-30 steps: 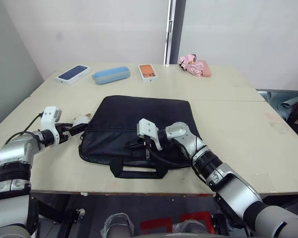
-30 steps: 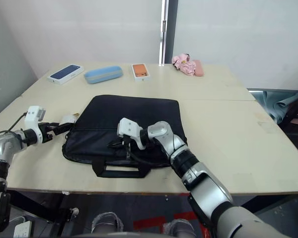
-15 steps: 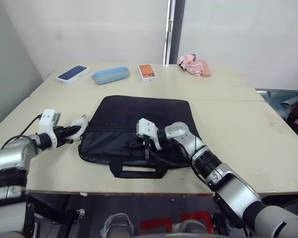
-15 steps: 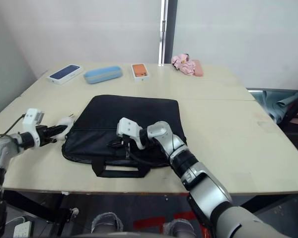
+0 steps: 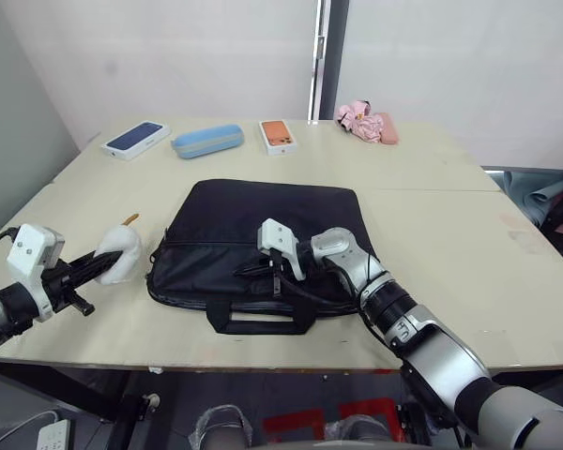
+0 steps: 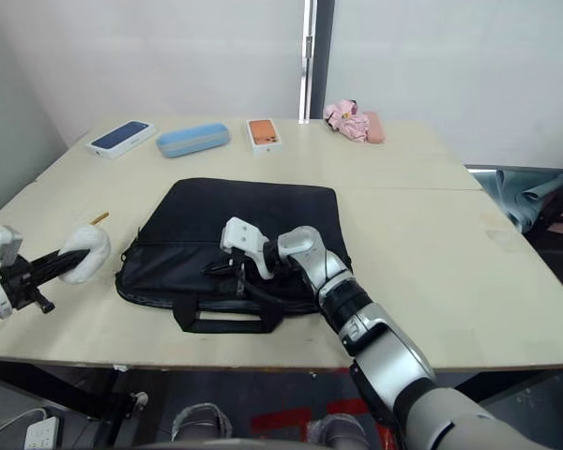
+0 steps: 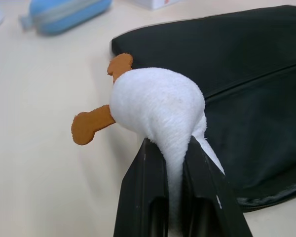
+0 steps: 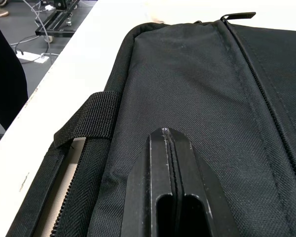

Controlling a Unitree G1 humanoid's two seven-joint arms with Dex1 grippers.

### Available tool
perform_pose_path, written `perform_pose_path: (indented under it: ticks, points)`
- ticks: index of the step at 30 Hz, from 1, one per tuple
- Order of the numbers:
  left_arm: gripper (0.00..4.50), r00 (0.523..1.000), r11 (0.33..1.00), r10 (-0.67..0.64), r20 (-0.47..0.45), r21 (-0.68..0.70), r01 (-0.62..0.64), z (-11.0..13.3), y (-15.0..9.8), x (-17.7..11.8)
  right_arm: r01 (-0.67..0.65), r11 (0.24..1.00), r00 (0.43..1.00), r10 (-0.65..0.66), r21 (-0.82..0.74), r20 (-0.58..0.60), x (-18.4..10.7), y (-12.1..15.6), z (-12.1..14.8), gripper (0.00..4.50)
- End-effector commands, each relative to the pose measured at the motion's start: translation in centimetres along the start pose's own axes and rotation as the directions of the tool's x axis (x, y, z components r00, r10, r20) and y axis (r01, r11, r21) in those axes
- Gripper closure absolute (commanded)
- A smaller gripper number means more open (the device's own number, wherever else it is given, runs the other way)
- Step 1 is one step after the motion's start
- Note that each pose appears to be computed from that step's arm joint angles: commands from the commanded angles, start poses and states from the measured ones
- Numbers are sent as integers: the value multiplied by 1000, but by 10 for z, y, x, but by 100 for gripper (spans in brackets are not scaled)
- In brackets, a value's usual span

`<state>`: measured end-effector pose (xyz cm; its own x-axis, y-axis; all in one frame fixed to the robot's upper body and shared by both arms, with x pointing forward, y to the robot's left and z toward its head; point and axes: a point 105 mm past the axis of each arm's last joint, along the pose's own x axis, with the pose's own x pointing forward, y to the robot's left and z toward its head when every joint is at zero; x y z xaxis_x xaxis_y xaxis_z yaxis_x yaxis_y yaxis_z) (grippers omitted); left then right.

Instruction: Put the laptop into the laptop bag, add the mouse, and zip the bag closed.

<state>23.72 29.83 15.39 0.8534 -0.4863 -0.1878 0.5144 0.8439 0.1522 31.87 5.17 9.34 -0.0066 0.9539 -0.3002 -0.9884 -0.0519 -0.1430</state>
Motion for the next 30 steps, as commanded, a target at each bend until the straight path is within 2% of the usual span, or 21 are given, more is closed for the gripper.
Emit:
perform_pose_path:
  ticks: [1, 5, 8, 12, 16, 21, 30]
  points:
    - [449, 994, 987, -111, -19, 113, 113, 5, -30, -1, -8, 996, 997, 15, 88, -76, -3, 4, -26, 450]
    - [449, 969, 957, -222, -108, 168, 238, -9, -57, -4, -17, 996, 997, 23, 91, -74, -2, 5, -26, 450]
    - [449, 950, 935, -278, -143, 185, 301, -17, -69, -6, -20, 995, 997, 26, 93, -73, -2, 5, -26, 450]
    - [449, 863, 840, -452, -225, 219, 497, -33, -105, -10, -21, 994, 998, 28, 111, -56, 0, 6, -24, 450]
    - [449, 787, 752, -555, -270, 243, 613, -41, -124, -14, -21, 993, 998, 28, 120, -59, 0, 7, -25, 450]
    - [449, 749, 698, -604, -273, 272, 662, -44, -131, -5, -17, 993, 997, 25, 117, -70, 2, 6, -27, 450]
    - [449, 678, 599, -700, -226, 332, 729, -38, -159, 32, -21, 995, 997, 29, 102, -71, 10, 8, -24, 450]
